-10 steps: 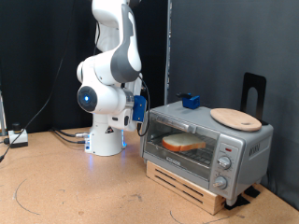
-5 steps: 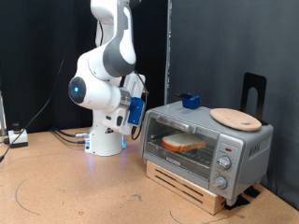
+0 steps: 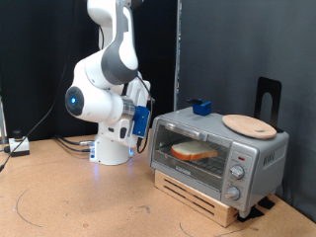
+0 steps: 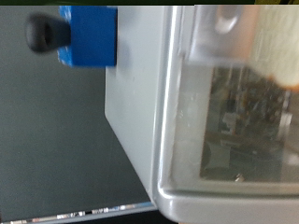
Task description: Make a piece of toast with the oven
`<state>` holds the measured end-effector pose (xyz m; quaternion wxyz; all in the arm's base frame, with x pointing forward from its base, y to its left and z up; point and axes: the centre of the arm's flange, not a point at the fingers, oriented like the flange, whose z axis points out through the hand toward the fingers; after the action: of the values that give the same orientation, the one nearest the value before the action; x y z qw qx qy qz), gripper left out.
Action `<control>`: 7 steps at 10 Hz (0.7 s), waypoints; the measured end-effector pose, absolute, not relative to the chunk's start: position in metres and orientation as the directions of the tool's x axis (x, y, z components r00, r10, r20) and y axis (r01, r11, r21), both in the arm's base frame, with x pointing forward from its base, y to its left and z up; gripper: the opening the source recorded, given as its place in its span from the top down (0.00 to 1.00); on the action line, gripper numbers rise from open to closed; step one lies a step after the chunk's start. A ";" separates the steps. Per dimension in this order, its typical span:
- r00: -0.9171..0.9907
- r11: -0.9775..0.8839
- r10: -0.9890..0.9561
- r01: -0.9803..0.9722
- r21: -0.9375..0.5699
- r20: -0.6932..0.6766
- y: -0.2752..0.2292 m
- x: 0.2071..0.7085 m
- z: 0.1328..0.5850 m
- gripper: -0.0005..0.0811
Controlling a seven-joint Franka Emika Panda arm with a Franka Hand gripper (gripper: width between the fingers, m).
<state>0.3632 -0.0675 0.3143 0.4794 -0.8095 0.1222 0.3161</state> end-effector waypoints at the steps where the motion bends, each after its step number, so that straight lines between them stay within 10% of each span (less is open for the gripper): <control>1: 0.767 -0.496 0.098 -0.515 -0.699 -0.634 -0.076 0.373 0.313 0.01; 7: 0.752 -0.447 0.056 -0.570 -0.690 -0.657 -0.107 0.406 0.304 0.01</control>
<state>0.4062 -0.1069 0.3037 0.5003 -0.7909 0.1623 0.3128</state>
